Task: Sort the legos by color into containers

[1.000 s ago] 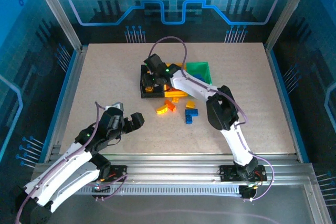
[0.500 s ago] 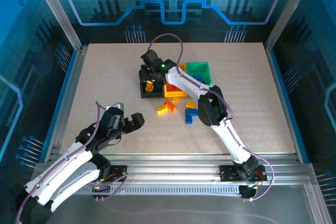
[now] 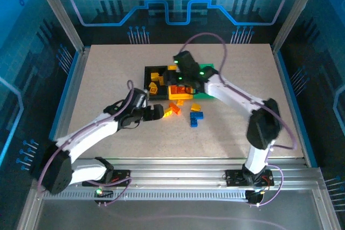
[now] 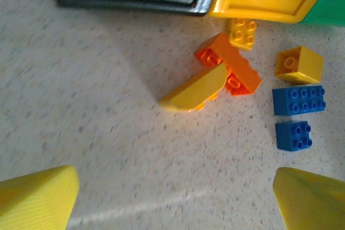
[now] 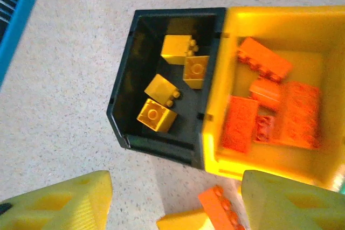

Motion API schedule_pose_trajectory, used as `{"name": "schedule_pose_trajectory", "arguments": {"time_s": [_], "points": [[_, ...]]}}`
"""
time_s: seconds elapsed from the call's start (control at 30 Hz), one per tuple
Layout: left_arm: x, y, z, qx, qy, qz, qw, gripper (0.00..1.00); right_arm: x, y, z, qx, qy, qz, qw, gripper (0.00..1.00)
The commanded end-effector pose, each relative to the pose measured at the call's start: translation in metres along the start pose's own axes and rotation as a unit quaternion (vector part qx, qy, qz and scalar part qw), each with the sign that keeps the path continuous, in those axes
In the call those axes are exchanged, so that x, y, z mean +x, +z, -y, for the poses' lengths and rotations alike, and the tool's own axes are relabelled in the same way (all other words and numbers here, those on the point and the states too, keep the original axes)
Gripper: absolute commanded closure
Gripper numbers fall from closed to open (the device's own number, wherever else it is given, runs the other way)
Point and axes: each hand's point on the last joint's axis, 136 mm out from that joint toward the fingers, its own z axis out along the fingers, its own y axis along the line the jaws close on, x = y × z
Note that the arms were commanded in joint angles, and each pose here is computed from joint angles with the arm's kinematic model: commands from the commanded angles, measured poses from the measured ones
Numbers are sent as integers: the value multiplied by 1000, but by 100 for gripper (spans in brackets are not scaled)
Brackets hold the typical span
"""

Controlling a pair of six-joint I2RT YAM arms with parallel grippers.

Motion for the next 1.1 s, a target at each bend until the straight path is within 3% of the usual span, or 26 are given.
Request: {"name": "schedule_pose_trajectory", "arguments": {"time_s": [0.0, 0.33, 0.5, 0.6, 1.07], "points": [[-20, 14, 29, 24, 90, 18, 995, 9, 19, -17, 31, 1, 43, 0, 999, 34], [-31, 70, 43, -78, 212, 47, 973, 16, 57, -73, 87, 22, 79, 19, 996, 34], [-36, 83, 36, -110, 218, 58, 968, 21, 59, -82, 93, 23, 84, 25, 996, 34], [-29, 96, 33, -114, 224, 37, 967, 22, 59, -86, 95, 24, 84, 30, 996, 34], [20, 112, 8, -139, 214, -20, 967, 49, 52, -98, 108, 28, 102, 48, 993, 33]]}}
